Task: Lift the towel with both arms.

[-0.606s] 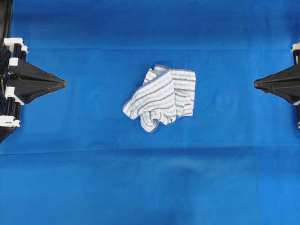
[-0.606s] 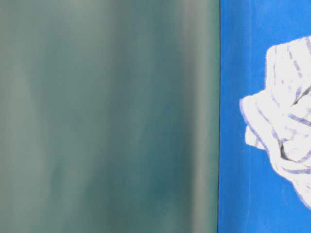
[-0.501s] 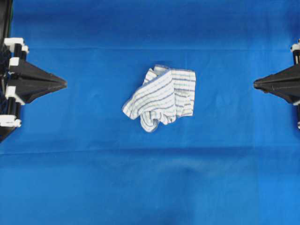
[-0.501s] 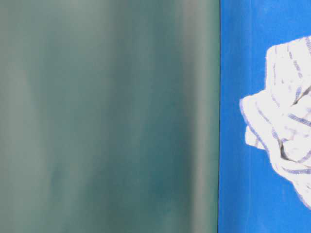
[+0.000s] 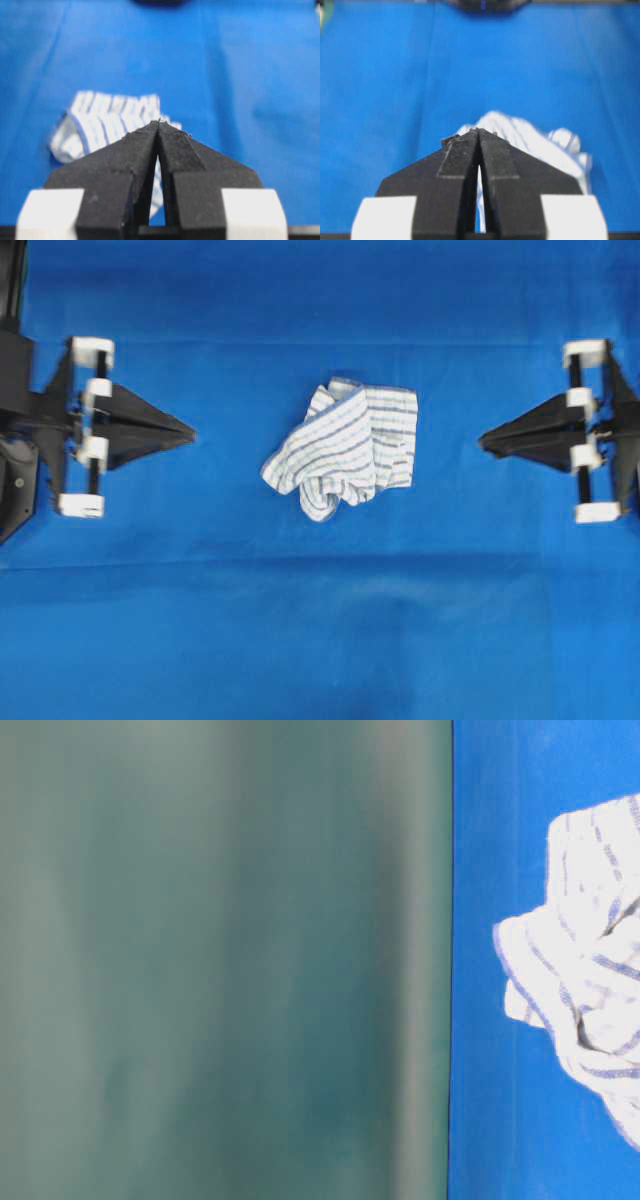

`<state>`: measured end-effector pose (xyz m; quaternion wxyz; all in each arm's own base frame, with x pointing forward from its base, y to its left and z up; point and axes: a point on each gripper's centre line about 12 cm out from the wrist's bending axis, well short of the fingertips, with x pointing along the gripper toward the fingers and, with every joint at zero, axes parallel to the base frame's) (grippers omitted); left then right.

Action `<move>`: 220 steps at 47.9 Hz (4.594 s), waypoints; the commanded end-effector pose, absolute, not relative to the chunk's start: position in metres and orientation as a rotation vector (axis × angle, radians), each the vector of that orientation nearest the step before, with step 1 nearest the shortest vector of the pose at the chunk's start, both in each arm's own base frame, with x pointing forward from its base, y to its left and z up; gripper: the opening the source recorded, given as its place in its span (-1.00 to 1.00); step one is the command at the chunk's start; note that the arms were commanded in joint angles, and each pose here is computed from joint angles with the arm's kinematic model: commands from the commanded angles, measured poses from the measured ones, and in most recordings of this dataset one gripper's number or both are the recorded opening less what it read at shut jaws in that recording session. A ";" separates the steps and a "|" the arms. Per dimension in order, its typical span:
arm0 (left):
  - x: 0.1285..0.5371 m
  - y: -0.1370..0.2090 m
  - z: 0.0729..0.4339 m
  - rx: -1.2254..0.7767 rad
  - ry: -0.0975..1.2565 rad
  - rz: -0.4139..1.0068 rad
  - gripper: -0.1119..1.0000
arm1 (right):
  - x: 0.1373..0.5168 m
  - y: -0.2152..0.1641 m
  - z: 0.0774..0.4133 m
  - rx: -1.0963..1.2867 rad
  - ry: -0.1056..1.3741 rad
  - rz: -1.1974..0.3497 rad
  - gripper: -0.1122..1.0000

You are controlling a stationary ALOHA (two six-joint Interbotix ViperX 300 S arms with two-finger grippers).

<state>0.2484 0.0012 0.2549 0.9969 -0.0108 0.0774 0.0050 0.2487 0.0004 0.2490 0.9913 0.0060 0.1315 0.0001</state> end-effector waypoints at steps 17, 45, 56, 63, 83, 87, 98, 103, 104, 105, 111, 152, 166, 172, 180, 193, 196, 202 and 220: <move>0.306 0.001 0.204 -0.016 0.362 0.012 0.60 | 0.310 0.000 0.194 0.011 0.518 -0.003 0.40; 0.347 0.013 0.111 -0.021 0.538 0.047 0.78 | 0.357 -0.012 0.107 0.025 0.756 -0.036 0.36; 0.358 0.015 0.093 -0.023 0.578 0.053 0.78 | 0.364 -0.017 0.093 0.031 0.785 -0.049 0.36; 0.359 0.017 0.092 -0.025 0.590 0.059 0.69 | 0.365 -0.021 0.091 0.036 0.788 -0.061 0.34; 0.360 0.018 0.097 -0.037 0.608 0.062 -0.74 | 0.365 -0.027 0.094 0.041 0.785 -0.075 -0.68; 0.361 0.018 0.106 -0.039 0.596 0.062 -0.74 | 0.366 -0.028 0.100 0.045 0.775 -0.078 -0.68; 0.356 0.019 0.148 -0.058 0.585 0.069 -0.74 | 0.372 -0.027 0.152 0.050 0.717 -0.079 -0.68; 0.351 0.018 0.179 -0.072 0.564 0.069 -0.74 | 0.372 -0.027 0.185 0.049 0.678 -0.079 -0.68; 0.349 0.018 0.185 -0.074 0.558 0.070 -0.74 | 0.371 -0.027 0.192 0.048 0.671 -0.079 -0.68; 0.348 0.017 0.192 -0.077 0.550 0.069 -0.74 | 0.371 -0.027 0.201 0.048 0.660 -0.079 -0.68; 0.339 0.017 0.228 -0.084 0.489 0.067 -0.74 | 0.366 -0.027 0.237 0.041 0.628 -0.077 -0.68; 0.288 0.006 0.397 -0.084 0.291 0.025 -0.74 | 0.337 -0.019 0.420 0.022 0.466 -0.061 -0.68; 0.291 0.006 0.392 -0.090 0.309 0.027 -0.74 | 0.341 -0.018 0.414 0.021 0.497 -0.057 -0.68; 0.291 0.006 0.393 -0.091 0.304 0.027 -0.74 | 0.340 -0.017 0.413 0.014 0.503 -0.053 -0.68; 0.287 0.006 0.395 -0.090 0.286 0.026 -0.73 | 0.340 -0.018 0.412 0.013 0.505 -0.055 -0.68; 0.285 0.005 0.397 -0.094 0.268 0.026 0.17 | 0.340 -0.019 0.406 -0.002 0.516 -0.065 0.16; 0.285 0.005 0.396 -0.094 0.271 0.024 0.49 | 0.340 -0.020 0.406 -0.005 0.516 -0.068 0.39; 0.284 0.005 0.395 -0.093 0.277 0.026 0.88 | 0.340 -0.020 0.405 -0.008 0.519 -0.071 0.39; 0.302 -0.003 0.344 -0.092 0.339 0.002 0.87 | 0.345 -0.014 0.361 0.017 0.558 -0.053 0.41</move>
